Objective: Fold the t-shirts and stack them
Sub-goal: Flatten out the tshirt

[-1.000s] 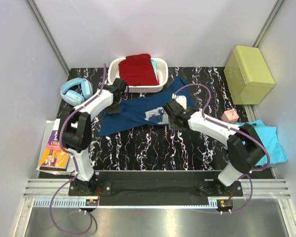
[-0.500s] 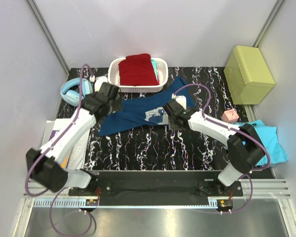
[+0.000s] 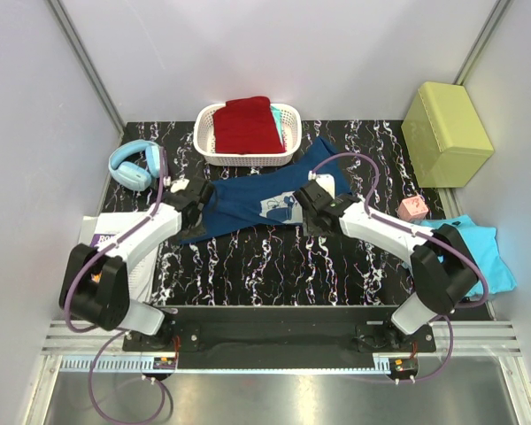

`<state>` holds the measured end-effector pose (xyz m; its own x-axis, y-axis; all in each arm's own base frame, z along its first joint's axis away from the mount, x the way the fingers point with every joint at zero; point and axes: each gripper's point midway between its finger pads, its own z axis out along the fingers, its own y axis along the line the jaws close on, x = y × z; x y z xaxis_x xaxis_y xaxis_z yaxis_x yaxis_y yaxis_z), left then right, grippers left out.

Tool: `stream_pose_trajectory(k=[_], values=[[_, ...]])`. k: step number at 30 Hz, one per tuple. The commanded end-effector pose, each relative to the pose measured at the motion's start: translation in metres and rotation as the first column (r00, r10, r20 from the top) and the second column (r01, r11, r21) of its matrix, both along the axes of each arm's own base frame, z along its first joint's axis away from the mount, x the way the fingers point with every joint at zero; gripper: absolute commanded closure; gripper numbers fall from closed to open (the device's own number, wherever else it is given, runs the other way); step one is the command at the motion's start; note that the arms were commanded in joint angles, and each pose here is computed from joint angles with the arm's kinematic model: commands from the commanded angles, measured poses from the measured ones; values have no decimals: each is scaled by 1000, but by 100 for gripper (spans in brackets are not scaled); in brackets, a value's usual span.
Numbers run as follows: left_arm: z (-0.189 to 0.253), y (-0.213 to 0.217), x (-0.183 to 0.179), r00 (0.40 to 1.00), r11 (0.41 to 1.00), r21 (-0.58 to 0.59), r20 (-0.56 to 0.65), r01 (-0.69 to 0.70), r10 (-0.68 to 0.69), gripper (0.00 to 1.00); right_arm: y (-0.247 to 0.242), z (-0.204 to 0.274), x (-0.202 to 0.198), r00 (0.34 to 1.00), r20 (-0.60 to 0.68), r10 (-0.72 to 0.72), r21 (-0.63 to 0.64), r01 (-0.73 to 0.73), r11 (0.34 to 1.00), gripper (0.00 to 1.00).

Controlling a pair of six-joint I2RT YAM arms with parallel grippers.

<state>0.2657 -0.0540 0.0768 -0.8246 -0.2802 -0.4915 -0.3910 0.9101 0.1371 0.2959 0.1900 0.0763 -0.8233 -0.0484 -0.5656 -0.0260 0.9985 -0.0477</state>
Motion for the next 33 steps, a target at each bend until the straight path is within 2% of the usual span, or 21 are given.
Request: stream_pose_trajectory(k=[1, 12, 24, 27, 29, 32, 33], values=[[-8, 6, 13, 997, 997, -21, 4, -71, 71, 57, 4, 19, -3, 999, 49, 20, 50, -22, 999, 42], [-28, 40, 23, 978, 980, -22, -67, -199, 197, 57, -5, 12, -14, 999, 31, 8, 45, -10, 999, 42], [-55, 35, 28, 976, 982, -46, -129, -185, 177, 58, -4, 10, -13, 1000, 24, 18, 38, -18, 999, 41], [-57, 34, 30, 976, 983, -50, -133, -178, 170, 66, -4, 8, -14, 1000, 20, 18, 35, -18, 999, 41], [-58, 33, 29, 977, 983, -55, -136, -174, 165, 82, -4, 8, -14, 1000, 18, 20, 34, -20, 999, 41], [-55, 33, 28, 978, 983, -61, -127, -173, 164, 100, -4, 6, -15, 1000, 14, 18, 34, -18, 999, 41], [-53, 33, 28, 979, 983, -63, -123, -173, 164, 100, -4, 6, -14, 1000, 15, 17, 33, -18, 999, 42]])
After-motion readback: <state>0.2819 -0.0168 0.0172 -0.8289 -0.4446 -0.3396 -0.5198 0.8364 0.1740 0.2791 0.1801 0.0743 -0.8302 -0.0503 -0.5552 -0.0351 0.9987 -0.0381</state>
